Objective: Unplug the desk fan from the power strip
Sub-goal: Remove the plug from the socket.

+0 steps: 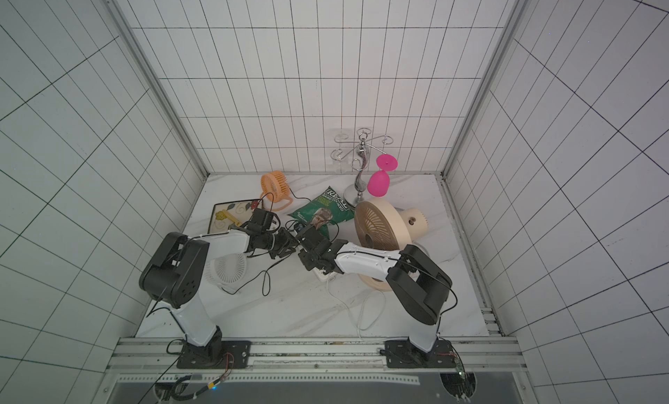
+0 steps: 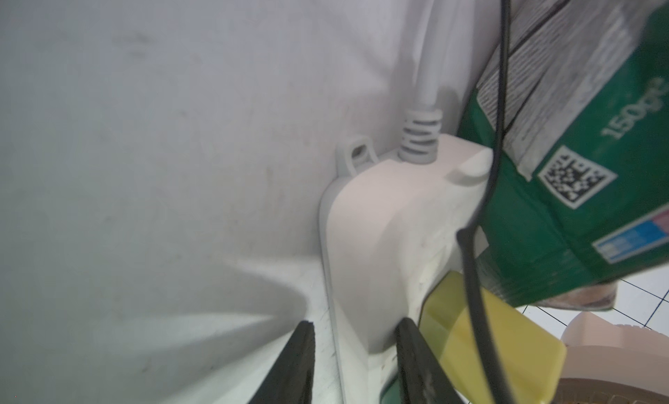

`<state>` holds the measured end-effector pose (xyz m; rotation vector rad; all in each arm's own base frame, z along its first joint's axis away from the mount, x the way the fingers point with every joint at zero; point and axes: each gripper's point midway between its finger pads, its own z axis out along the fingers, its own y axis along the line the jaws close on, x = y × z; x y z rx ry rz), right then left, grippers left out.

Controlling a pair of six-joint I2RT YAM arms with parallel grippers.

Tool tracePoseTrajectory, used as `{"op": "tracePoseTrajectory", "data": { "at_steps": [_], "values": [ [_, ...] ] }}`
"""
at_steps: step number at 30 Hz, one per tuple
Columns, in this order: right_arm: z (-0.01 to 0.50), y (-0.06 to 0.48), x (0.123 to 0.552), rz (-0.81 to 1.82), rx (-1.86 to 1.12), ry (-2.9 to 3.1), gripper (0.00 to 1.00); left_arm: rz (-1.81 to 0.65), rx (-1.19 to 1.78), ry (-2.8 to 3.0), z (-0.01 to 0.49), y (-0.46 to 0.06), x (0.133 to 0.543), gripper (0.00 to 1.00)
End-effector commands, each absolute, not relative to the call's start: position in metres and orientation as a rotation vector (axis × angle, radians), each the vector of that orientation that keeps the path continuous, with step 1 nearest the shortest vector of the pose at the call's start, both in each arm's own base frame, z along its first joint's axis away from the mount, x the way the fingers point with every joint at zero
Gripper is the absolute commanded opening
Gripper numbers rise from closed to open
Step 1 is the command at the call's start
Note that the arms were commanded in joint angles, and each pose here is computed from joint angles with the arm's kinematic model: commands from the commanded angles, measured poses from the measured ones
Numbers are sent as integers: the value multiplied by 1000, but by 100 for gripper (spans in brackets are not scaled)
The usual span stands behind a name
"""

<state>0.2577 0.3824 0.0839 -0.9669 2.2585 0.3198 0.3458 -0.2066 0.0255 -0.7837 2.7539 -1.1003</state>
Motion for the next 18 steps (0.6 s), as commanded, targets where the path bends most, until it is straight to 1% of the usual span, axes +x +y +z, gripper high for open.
{"op": "tracePoseTrajectory", "data": {
  "at_steps": [1,7,13,18],
  "values": [
    [182,410,262,527,-823,2012,16,-456,-1133,2962,-65,-134,285,39],
    [195,406,267,539,-763,1999,16,-421,-1145,2958,-67,-130,283,39],
    [191,403,271,555,-738,2009,16,-398,-1150,2963,-70,-128,281,39],
    [206,405,270,574,-742,1963,16,-368,-1148,2971,-73,-125,278,40]
  ]
}}
